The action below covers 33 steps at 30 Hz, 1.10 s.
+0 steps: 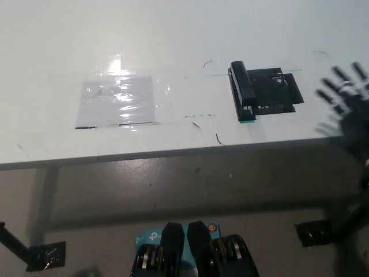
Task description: A stapler is kept infront of the robot on the black mark on the desk and the robot uses its right hand to lift the top of the stapler to open it
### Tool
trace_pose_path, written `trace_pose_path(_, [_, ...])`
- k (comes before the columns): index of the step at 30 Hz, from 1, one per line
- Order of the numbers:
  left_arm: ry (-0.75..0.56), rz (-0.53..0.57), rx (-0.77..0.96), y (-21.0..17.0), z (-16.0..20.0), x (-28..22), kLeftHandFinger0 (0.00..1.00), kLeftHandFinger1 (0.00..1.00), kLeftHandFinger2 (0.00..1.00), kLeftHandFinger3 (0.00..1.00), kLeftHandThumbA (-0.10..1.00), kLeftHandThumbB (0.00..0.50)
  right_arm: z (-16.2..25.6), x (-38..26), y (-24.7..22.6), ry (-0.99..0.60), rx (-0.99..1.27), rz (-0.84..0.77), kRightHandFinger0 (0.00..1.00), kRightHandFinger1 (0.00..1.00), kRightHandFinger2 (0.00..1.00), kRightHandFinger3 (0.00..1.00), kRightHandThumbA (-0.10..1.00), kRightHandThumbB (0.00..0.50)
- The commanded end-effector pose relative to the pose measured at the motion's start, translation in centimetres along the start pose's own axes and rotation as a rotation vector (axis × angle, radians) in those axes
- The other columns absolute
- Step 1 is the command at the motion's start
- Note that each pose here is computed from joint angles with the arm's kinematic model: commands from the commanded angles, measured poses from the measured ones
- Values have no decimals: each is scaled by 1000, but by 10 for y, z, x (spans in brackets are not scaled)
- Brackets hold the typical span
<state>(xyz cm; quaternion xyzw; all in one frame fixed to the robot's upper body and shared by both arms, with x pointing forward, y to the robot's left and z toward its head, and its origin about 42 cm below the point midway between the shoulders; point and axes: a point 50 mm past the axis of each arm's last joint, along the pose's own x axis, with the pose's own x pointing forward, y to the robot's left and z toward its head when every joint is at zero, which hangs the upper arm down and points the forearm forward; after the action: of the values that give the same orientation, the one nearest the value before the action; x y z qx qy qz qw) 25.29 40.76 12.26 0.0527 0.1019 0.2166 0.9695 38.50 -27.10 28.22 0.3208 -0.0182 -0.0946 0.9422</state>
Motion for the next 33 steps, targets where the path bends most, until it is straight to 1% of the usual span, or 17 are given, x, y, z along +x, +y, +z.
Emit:
trace_pose_path(1, [-51, 17, 12, 10, 15, 1, 177, 183, 433, 706, 488, 0, 20, -7, -20, -142, -74, -16, 533, 551, 654, 943, 273, 0])
trace_pose_path(3, [-51, 20, 18, 10, 16, 2, 183, 186, 431, 704, 490, 0, 14, -10, -31, -156, -101, -42, 534, 563, 676, 960, 259, 0])
trace_pose_path(4, [-59, 15, 17, 10, 16, 2, 183, 181, 420, 689, 494, 0, 11, -10, -35, -158, -122, -61, 537, 558, 654, 939, 245, 0])
trace_pose_path(7, [-51, 21, 8, 10, 16, 3, 184, 181, 403, 665, 504, 0, 1, -11, -45, -168, -177, -78, 524, 557, 661, 928, 230, 0])
trace_pose_path(9, [-59, 29, 5, 9, 22, 8, 177, 169, 379, 636, 502, 0, -6, -7, -48, -187, -241, -90, 485, 513, 619, 886, 236, 0])
trace_pose_path(11, [-72, 16, 13, 8, 23, 7, 204, 198, 433, 679, 509, 0, -20, -6, -60, -189, -299, -110, 450, 471, 573, 863, 225, 0])
trace_pose_path(13, [-67, 19, 3, 9, 22, 7, 198, 209, 464, 710, 512, 0, -30, -4, -66, -181, -341, -127, 421, 441, 533, 831, 247, 0])
trace_pose_path(15, [-66, 19, 13, 10, 21, 7, 196, 205, 471, 726, 519, 0, -44, -3, -75, -178, -404, -170, 375, 386, 483, 774, 260, 1])
trace_pose_path(17, [-66, 18, 13, 10, 20, 8, 213, 207, 459, 719, 523, 0, -48, -2, -79, -185, -418, -185, 367, 375, 471, 752, 259, 1])
trace_pose_path(20, [-66, 19, 18, 11, 20, 9, 215, 212, 442, 685, 531, 0, -60, -2, -88, -194, -445, -217, 405, 384, 467, 751, 256, 0])
trace_pose_path(22, [-64, 18, 15, 10, 19, 9, 218, 215, 450, 714, 531, 0, -66, -2, -92, -200, -454, -215, 420, 390, 456, 755, 266, 0])
trace_pose_path(26, [-64, 18, 21, 10, 20, 9, 210, 218, 449, 705, 531, 0, -77, -2, -93, -209, -496, -216, 365, 349, 428, 720, 288, 0])
trace_pose_path(28, [-62, 25, 19, 10, 20, 10, 214, 217, 427, 682, 531, 0, -89, -1, -96, -209, -544, -211, 350, 344, 416, 688, 345, 34])
trace_pose_path(29, [-65, 22, 19, 8, 20, 10, 198, 210, 427, 681, 529, 0, -91, -1, -97, -210, -557, -211, 334, 332, 407, 683, 349, 40])
trace_pose_path(30, [-65, 21, 19, 7, 20, 10, 188, 206, 430, 687, 529, 0, -92, -1, -97, -211, -564, -212, 319, 325, 403, 681, 340, 29])
trace_pose_path(31, [-59, 22, 16, 7, 21, 10, 177, 201, 428, 691, 527, 0, -97, 1, -97, -208, -581, -217, 314, 321, 395, 677, 328, 43])
trace_pose_path(33, [-62, 29, 1, 8, 23, 9, 187, 204, 428, 690, 520, 0, -99, 6, -93, -217, -603, -208, 311, 313, 378, 669, 319, 46])
